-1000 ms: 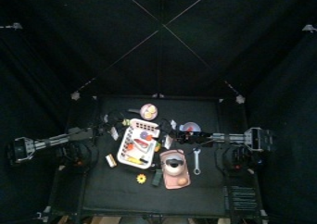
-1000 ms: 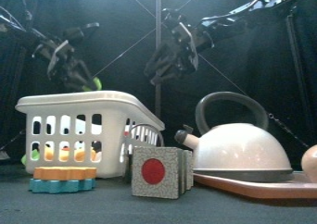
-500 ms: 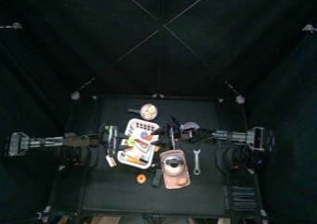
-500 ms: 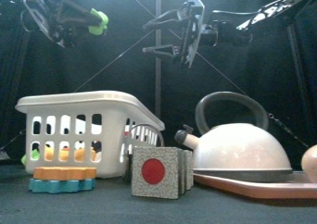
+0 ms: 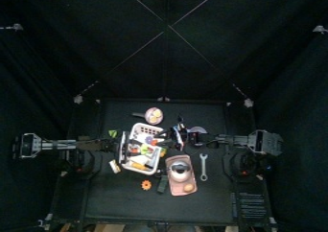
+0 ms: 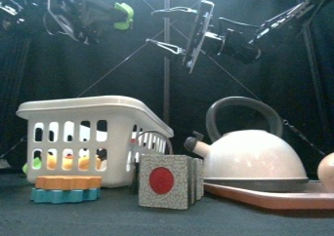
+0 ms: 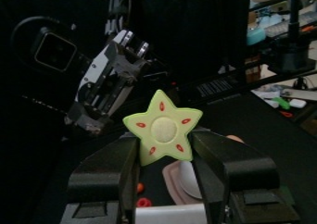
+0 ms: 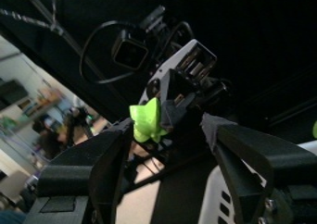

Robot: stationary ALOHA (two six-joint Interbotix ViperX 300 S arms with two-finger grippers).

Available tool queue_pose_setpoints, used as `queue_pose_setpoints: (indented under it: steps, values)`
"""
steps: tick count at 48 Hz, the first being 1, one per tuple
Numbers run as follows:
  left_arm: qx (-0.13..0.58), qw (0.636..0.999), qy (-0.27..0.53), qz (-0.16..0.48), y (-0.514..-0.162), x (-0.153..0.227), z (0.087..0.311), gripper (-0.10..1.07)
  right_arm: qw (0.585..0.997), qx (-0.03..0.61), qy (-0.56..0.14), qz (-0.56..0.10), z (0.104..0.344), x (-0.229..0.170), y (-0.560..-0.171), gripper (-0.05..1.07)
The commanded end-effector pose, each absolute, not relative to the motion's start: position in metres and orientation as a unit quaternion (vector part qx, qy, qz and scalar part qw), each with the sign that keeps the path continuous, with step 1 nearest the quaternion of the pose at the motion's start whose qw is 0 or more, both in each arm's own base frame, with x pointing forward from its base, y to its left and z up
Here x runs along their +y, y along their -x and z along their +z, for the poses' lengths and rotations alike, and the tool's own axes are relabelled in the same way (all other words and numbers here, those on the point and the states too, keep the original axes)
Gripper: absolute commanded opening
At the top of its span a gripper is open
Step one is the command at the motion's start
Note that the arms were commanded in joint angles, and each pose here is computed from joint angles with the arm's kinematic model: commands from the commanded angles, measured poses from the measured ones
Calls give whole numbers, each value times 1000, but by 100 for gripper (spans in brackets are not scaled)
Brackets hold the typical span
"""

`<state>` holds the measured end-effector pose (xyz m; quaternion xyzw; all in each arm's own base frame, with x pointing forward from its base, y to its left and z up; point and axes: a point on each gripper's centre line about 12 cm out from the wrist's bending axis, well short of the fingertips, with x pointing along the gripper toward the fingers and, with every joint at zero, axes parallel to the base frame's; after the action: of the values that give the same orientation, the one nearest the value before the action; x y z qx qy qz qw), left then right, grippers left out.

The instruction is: Hand over starfruit bottom

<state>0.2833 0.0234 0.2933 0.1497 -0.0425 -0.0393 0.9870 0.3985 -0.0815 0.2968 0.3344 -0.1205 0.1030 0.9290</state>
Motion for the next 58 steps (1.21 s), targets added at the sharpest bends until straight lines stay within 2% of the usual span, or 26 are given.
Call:
queue_pose_setpoints:
  steps: [1, 12, 22, 37, 58]
  values:
    - [-76, 984, -158, -16, -292, 30, 307, 71, 917, -153, -350, 118, 308, -81, -397, 93]
    - [-133, 977, -163, 27, -300, 39, 310, 71, 926, -136, -325, 139, 303, -75, -402, 93]
    - [-162, 976, -129, 63, -306, 46, 309, 71, 936, -144, -286, 143, 307, -77, -405, 94]
    - [-166, 977, -119, 52, -321, 40, 305, 71, 936, -152, -285, 141, 308, -83, -406, 102]
    - [-156, 980, -116, 42, -336, 35, 297, 71, 934, -159, -284, 144, 310, -85, -406, 102]
